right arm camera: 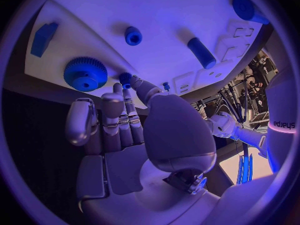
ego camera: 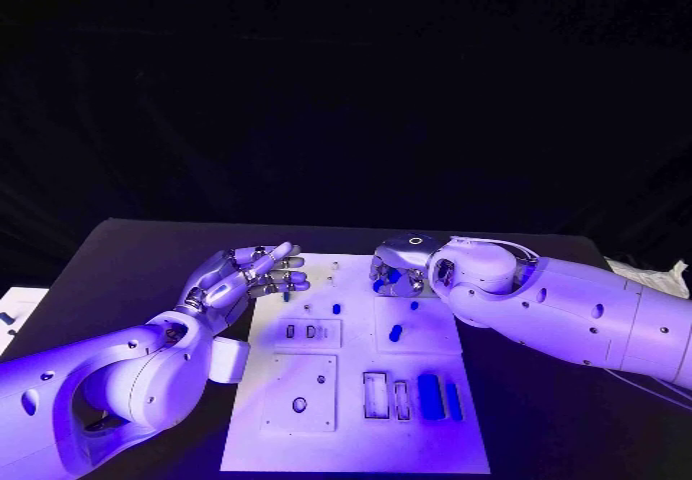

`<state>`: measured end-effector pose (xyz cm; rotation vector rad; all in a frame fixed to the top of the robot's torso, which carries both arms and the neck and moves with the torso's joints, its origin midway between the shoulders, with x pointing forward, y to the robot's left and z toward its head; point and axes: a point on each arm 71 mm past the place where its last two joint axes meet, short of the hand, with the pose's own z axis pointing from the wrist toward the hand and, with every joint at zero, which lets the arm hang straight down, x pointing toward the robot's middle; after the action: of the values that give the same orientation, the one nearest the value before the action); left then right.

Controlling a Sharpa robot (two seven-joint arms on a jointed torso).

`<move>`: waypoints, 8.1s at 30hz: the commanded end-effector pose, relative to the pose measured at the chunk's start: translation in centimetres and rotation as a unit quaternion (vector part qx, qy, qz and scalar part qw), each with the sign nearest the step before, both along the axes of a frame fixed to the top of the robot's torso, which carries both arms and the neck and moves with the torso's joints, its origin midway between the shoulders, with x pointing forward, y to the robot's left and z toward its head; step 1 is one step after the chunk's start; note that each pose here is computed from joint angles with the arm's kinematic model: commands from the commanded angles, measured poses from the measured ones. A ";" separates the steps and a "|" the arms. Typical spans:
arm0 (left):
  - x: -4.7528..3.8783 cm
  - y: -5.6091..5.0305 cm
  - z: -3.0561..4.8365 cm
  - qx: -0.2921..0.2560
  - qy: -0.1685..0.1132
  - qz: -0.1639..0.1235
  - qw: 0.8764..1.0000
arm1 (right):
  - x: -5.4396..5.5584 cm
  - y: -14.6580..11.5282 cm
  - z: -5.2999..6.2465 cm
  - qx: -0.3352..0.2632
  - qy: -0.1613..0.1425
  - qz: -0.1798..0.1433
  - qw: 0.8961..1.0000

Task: Assemble the parts on the task board

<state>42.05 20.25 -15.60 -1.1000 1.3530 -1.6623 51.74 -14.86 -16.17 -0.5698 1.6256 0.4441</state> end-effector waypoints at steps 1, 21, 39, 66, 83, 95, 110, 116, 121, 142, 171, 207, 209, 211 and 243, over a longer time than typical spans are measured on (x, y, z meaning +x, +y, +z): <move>0.02 0.0 0.16 -0.002 -0.002 -0.001 1.000 | 0.0 0.1 -0.1 -0.007 0.001 0.008 1.000; 0.11 0.1 0.26 -0.002 -0.001 0.001 1.000 | 0.2 0.3 0.7 0.027 -0.044 -0.002 0.999; 0.18 0.1 0.22 -0.009 0.001 -0.002 1.000 | 0.1 3.2 2.3 0.109 -0.124 -0.005 0.986; 0.04 -0.1 0.71 -0.011 -0.002 -0.007 1.000 | 1.6 5.8 0.9 0.078 -0.093 -0.007 0.993; 0.07 -0.1 0.90 -0.012 -0.004 -0.008 1.000 | 2.0 6.6 0.3 0.058 -0.080 -0.019 0.995; 0.05 -0.2 0.96 -0.013 -0.005 -0.011 1.000 | 2.1 7.3 0.2 0.051 -0.096 -0.033 0.994; 0.13 -0.1 0.92 -0.012 -0.003 -0.011 1.000 | 1.8 6.3 0.6 0.080 -0.100 -0.036 0.991; 0.13 0.1 0.92 -0.012 -0.003 -0.010 1.000 | 0.6 3.7 1.6 0.124 -0.102 -0.039 0.986; 0.15 0.4 0.91 -0.011 -0.003 -0.008 1.000 | -0.3 -0.1 2.7 0.169 -0.078 -0.077 0.980; 0.33 0.7 0.80 -0.010 -0.002 -0.005 1.000 | -0.1 -5.8 1.4 0.107 0.015 -0.196 0.975; 0.38 0.7 0.67 -0.006 0.005 -0.005 1.000 | 0.7 -3.9 0.2 0.091 0.022 -0.188 0.978; 0.38 0.6 0.66 -0.010 0.006 -0.010 1.000 | 0.5 -2.5 0.1 0.075 0.004 -0.180 0.981; 0.39 0.6 0.66 -0.010 0.006 -0.010 1.000 | 0.4 -2.0 0.4 0.088 -0.013 -0.173 0.981; 0.40 0.6 0.66 -0.011 0.006 -0.010 1.000 | 0.2 -1.5 0.8 0.100 -0.027 -0.164 0.981; 0.56 0.2 0.61 -0.012 0.005 -0.012 1.000 | -1.0 8.7 0.5 0.112 -0.032 -0.059 0.991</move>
<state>42.64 20.62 -15.15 -1.1204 1.3621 -1.6685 50.80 -6.35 -15.54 -0.2786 1.5153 0.5123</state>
